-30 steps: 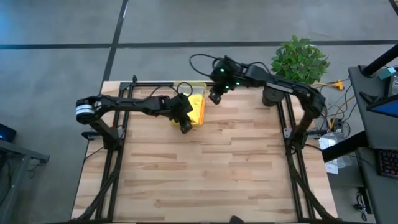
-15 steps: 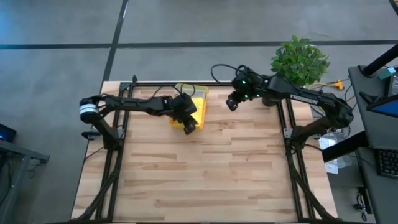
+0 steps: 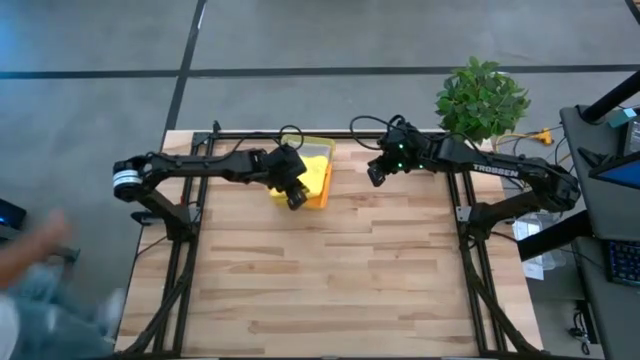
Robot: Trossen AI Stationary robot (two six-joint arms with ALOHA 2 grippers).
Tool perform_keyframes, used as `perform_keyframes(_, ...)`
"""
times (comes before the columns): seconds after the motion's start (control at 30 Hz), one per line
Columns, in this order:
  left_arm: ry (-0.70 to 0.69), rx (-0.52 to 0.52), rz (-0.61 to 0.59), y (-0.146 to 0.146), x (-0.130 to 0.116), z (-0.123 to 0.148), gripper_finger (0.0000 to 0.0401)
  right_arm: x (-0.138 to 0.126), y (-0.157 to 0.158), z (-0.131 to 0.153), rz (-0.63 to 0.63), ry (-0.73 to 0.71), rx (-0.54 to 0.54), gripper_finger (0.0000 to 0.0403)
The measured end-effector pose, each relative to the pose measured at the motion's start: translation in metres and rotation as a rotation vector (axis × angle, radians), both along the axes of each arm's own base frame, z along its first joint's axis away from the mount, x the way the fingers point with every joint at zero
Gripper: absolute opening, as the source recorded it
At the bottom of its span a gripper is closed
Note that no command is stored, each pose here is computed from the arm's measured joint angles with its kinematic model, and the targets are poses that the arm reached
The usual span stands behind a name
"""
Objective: Fold microfiber towels
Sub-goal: Stack the folded yellow microfiber cloth on top of the gray microfiber cloth
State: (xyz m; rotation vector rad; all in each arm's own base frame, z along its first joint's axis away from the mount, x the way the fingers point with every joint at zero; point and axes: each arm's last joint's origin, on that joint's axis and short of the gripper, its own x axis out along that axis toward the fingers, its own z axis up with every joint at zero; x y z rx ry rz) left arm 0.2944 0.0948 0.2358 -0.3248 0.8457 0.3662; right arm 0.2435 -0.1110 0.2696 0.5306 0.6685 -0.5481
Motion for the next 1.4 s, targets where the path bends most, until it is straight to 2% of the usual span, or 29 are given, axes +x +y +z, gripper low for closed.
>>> perform_keyframes(0.17,-0.071,-0.063,-0.063,0.000,0.008,-0.002,0.0000,0.001,0.000,-0.001,0.000,-0.012,-0.003,0.0008)
perform_keyframes(0.3,-0.060,-0.142,-0.122,-0.002,0.012,-0.011,0.0000,0.001,0.001,-0.001,0.003,-0.012,-0.003,0.0009)
perform_keyframes(0.47,-0.058,-0.147,-0.119,-0.002,0.011,-0.012,0.0004,0.003,0.002,0.002,0.008,-0.023,-0.006,0.0008)
perform_keyframes(0.57,-0.063,-0.144,-0.122,-0.002,0.012,-0.011,0.0031,0.004,0.002,0.005,0.010,-0.032,-0.009,0.0008)
perform_keyframes(0.83,-0.133,-0.117,-0.124,-0.001,0.011,0.012,0.0148,0.004,0.002,0.008,0.008,-0.040,-0.006,0.0008)
perform_keyframes(0.93,-0.121,-0.060,-0.040,0.002,0.008,0.014,0.0166,0.004,0.002,0.008,0.009,-0.039,-0.004,0.0008)
perform_keyframes(1.03,-0.082,-0.051,-0.034,0.006,0.011,0.004,0.0142,0.004,0.002,0.008,0.009,-0.039,-0.004,0.0008)
perform_keyframes(1.23,-0.006,-0.126,-0.107,0.005,0.017,-0.018,0.0019,0.004,0.002,0.008,0.009,-0.039,-0.004,0.0008)
perform_keyframes(1.4,-0.027,-0.169,-0.152,0.002,0.019,-0.018,0.0011,0.005,0.003,0.008,0.013,-0.038,-0.004,0.0009)
